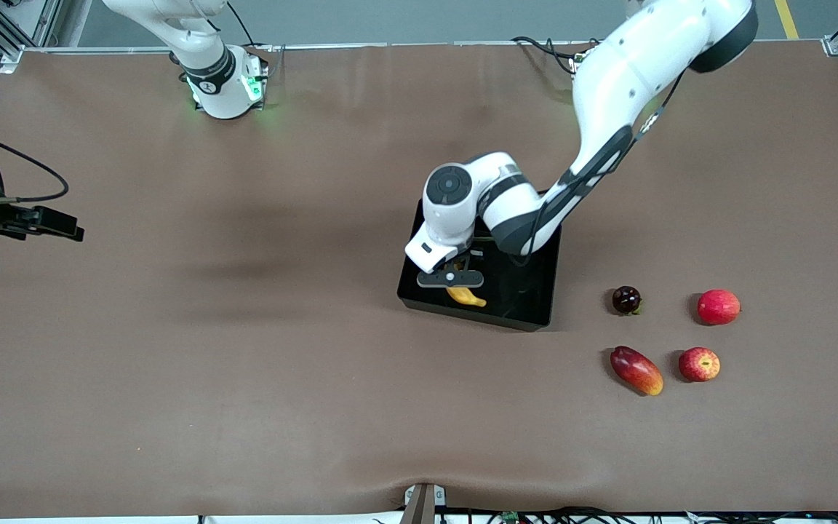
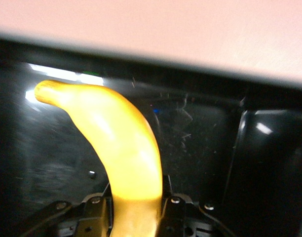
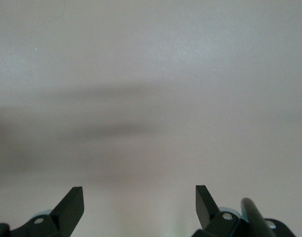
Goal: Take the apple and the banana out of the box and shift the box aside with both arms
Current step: 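Grasp the yellow banana in the tray with the left gripper, then carry the banana to the fruits while the right gripper reaches the tray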
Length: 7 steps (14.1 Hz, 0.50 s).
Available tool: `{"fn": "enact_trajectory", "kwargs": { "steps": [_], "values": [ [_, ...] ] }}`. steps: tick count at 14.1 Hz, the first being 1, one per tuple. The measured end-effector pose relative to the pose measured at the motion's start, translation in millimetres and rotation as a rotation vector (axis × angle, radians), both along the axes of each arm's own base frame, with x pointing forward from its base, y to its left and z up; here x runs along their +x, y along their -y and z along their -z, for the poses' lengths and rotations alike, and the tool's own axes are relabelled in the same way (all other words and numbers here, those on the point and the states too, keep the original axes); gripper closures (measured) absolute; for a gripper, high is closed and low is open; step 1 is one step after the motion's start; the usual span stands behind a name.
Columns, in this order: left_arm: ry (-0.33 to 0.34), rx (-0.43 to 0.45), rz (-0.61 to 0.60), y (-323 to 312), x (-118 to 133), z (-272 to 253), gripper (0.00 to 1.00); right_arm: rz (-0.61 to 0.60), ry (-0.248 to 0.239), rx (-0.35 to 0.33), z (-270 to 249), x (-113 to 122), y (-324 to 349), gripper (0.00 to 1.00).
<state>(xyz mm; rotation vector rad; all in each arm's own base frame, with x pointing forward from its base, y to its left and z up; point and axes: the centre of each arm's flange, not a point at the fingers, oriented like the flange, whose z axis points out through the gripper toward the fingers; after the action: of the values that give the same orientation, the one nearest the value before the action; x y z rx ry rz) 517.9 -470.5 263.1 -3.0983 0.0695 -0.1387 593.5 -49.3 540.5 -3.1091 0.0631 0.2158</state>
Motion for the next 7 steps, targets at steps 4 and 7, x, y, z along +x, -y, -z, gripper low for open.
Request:
{"fn": "enact_trajectory", "kwargs": {
  "steps": [4, 7],
  "values": [
    [0.063, 0.004, 0.013, -21.9, 14.7, -86.2, 0.64, -0.038, -0.051, 0.007, 4.0, -3.9, -22.6, 0.00],
    [0.030, 0.018, 0.065, -70.3, 38.6, -128.7, 0.64, -0.096, -0.062, 0.005, 5.0, -4.7, -63.7, 0.00]
  ]
}}
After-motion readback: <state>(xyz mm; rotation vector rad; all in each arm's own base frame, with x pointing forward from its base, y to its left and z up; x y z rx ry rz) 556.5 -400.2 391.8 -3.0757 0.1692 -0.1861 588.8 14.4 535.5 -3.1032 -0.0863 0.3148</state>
